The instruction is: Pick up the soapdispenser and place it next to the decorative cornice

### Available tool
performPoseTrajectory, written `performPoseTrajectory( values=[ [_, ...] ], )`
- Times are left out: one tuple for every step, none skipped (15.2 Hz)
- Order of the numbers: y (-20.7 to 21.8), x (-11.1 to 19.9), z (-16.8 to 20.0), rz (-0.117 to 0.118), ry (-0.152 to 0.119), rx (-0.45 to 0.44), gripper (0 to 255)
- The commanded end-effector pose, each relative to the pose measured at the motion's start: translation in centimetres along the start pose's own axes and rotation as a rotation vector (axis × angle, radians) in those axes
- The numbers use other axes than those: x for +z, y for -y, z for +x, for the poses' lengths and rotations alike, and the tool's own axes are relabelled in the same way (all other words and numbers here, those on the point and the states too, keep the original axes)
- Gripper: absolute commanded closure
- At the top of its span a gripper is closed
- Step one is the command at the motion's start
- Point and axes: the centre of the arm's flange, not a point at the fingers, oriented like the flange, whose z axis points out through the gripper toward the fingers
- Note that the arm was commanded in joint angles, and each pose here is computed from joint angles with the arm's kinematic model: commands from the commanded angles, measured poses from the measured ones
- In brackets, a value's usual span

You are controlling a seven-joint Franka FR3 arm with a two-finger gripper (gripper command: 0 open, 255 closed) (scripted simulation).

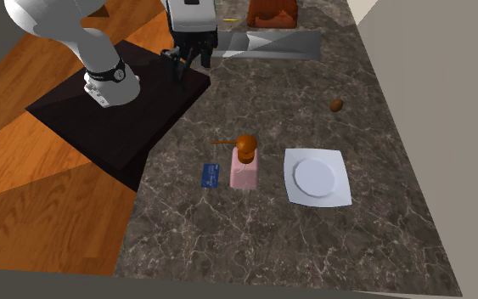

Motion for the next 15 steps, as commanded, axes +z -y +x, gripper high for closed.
performPoseTrajectory(
  values=[
    [-0.1, 1.0, 2.4, -0.018, -0.012, -0.001, 0],
    [-0.1, 1.6, 3.5, -0.026, -0.017, -0.001, 0],
    [-0.1, 2.1, 4.6, -0.035, -0.022, -0.001, 0],
    [-0.2, 2.7, 5.7, -0.043, -0.027, -0.001, 0],
    [-0.2, 3.2, 6.8, -0.052, -0.032, -0.001, 0],
    [-0.3, 3.7, 7.9, -0.061, -0.037, -0.001, 0],
    [-0.3, 4.2, 9.1, -0.069, -0.042, -0.002, 0],
    [-0.3, 4.7, 10.2, -0.078, -0.048, -0.002, 0],
    [-0.4, 5.3, 11.3, -0.086, -0.053, -0.002, 0],
    [-0.5, 5.8, 12.5, -0.095, -0.058, -0.002, 0],
    [-0.5, 6.2, 13.6, -0.103, -0.063, -0.002, 0],
    [-0.6, 6.7, 14.8, -0.112, -0.068, -0.002, 0],
    [-0.6, 7.2, 15.9, -0.121, -0.073, -0.003, 0],
    [-0.6, 7.2, 15.9, -0.121, -0.073, -0.003, 0],
    [-0.7, 7.8, 16.0, -0.121, -0.073, -0.003, 0]
  ],
)
